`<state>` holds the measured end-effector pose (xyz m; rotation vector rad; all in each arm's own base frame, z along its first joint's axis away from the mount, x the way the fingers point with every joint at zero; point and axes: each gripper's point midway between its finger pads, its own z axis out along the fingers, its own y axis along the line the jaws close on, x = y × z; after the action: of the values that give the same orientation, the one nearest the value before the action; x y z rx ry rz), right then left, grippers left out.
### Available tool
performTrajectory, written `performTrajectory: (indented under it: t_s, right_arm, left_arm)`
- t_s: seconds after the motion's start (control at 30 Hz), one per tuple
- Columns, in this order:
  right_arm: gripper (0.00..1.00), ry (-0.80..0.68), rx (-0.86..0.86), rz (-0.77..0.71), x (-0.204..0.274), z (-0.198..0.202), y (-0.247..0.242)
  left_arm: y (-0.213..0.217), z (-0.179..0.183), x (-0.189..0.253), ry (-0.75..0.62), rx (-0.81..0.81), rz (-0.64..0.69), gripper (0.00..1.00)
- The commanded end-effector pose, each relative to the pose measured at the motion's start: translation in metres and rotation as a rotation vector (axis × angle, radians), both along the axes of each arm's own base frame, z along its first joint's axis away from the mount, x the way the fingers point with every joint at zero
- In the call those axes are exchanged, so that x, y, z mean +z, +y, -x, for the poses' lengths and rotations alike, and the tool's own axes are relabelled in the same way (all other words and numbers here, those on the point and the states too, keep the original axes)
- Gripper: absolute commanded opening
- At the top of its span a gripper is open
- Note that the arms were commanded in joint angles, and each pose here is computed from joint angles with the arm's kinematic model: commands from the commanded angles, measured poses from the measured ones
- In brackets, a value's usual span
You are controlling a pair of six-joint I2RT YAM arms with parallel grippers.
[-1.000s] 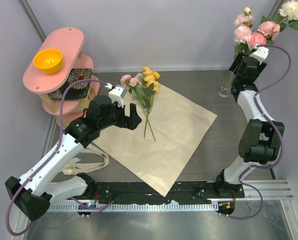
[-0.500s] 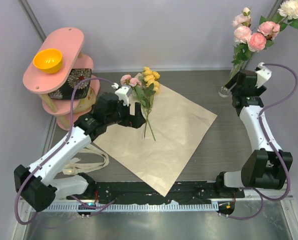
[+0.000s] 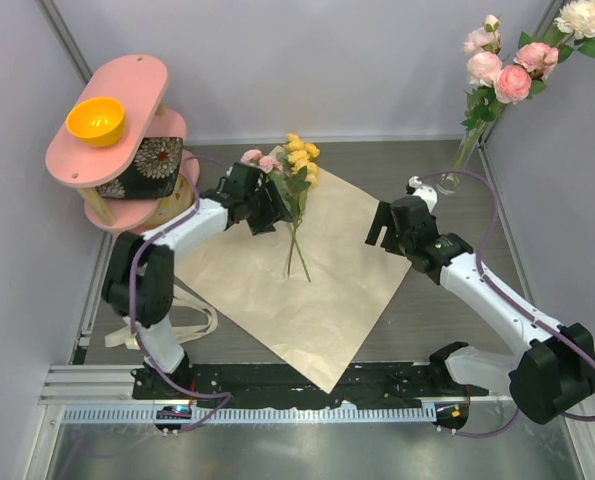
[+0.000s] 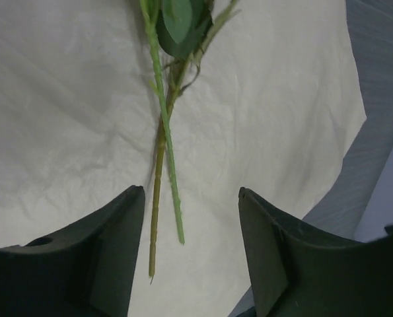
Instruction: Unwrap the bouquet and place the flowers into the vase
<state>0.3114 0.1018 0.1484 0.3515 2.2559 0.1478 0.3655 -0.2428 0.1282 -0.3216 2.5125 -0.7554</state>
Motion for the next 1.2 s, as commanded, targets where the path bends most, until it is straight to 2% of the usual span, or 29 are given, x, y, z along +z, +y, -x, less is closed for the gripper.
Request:
performTrajectory:
  t_s: [0.0,0.03,0.23,0.33,0.43,0.6,0.77,0.87,0.93,1.0,1.17]
  right_arm:
    - [0.88,-0.066,0.096,-0.133,0.012,0.005,0.03]
    - [0.87,-0.075,0.111,-0.149,0.015,0.008,0.032]
    - [0.87,-0.112,0.157,-0.147,0.016,0.024,0.028]
    - [0.87,-0.155,0.154,-0.105,0.026,0.026,0.018]
    - [0.87,-0.197,0.154,-0.08,0.035,0.026,0.012]
    - [0.87,-0.206,0.168,-0.073,0.037,0.024,0.014]
    - [0.87,-0.196,0.171,-0.079,0.037,0.026,0.015]
    - [0.87,-0.202,0.16,-0.078,0.037,0.027,0.012]
    - [0.87,-0.202,0.156,-0.082,0.038,0.028,0.011]
    - [0.87,-0.2,0.151,-0.083,0.039,0.029,0.011]
    - [0.87,-0.217,0.133,-0.068,0.049,0.025,0.007]
  left_arm:
    - [-0.026,-0.056,-0.005,0.023,0.141,0.129,0.56]
    - [-0.03,-0.067,-0.021,0.045,0.147,0.119,0.5]
    - [-0.024,-0.097,-0.067,0.068,0.168,-0.004,0.4]
    - [-0.016,-0.096,-0.078,0.084,0.167,-0.068,0.33]
    - [-0.01,-0.092,-0.085,0.084,0.167,-0.104,0.32]
    - [-0.011,-0.088,-0.094,0.094,0.16,-0.104,0.27]
    - [-0.012,-0.089,-0.097,0.084,0.145,-0.101,0.17]
    - [-0.013,-0.092,-0.093,0.057,0.129,-0.102,0.09]
    - [-0.011,-0.097,-0.08,0.014,0.134,-0.121,0.0]
    - [-0.006,-0.099,-0.065,-0.037,0.135,-0.166,0.0]
    - [0.003,-0.094,0.022,-0.232,0.156,-0.211,0.0]
